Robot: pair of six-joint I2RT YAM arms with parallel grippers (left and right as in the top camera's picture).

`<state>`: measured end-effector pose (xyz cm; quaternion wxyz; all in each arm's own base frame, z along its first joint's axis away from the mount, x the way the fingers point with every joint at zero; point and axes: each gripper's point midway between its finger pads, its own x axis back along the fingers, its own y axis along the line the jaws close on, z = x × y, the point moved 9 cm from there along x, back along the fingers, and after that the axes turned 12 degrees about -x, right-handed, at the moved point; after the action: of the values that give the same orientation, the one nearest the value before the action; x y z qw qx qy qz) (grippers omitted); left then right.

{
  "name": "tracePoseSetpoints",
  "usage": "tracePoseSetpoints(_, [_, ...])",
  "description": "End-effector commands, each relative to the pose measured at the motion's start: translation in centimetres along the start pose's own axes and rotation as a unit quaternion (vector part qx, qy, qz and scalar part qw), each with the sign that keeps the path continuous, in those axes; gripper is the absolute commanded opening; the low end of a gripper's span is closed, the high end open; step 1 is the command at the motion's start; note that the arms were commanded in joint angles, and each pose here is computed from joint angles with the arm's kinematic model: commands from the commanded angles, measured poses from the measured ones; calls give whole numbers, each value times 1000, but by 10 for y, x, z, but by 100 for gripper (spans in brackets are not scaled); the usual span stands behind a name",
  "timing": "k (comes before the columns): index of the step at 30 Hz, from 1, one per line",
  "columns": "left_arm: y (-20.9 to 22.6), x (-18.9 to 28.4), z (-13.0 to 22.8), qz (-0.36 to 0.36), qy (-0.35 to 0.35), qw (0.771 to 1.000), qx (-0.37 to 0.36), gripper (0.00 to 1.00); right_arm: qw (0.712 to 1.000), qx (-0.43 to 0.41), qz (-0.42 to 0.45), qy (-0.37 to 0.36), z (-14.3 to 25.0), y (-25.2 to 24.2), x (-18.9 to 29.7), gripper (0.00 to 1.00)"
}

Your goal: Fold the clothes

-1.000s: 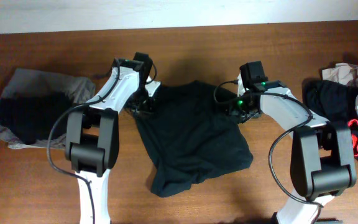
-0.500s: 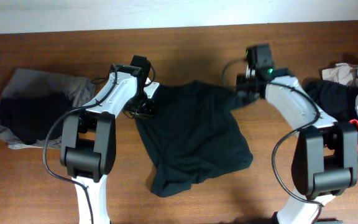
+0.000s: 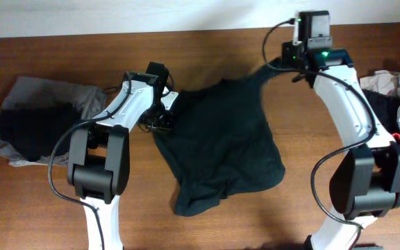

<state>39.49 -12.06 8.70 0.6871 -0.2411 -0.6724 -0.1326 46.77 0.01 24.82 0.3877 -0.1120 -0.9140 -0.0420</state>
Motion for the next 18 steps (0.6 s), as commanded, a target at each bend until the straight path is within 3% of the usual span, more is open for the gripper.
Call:
tracePoseSetpoints(1, [4,-45,24,12,79,997,19,34,999,-2,24,26,5,-18,-8,54])
tracePoseSetpoints(6, [4,-45,23,11,75,997,18,36,995,2,-19,96,25,-10,-2,64])
tracePoseSetpoints(14, [6,-34,12,6,58,998,16,36,960,-12,-94,265,74,13,26,64])
tracePoseSetpoints(18, [7,-8,-5,0,34,999,12,37,934,4,-88,346,99,25,44,55])
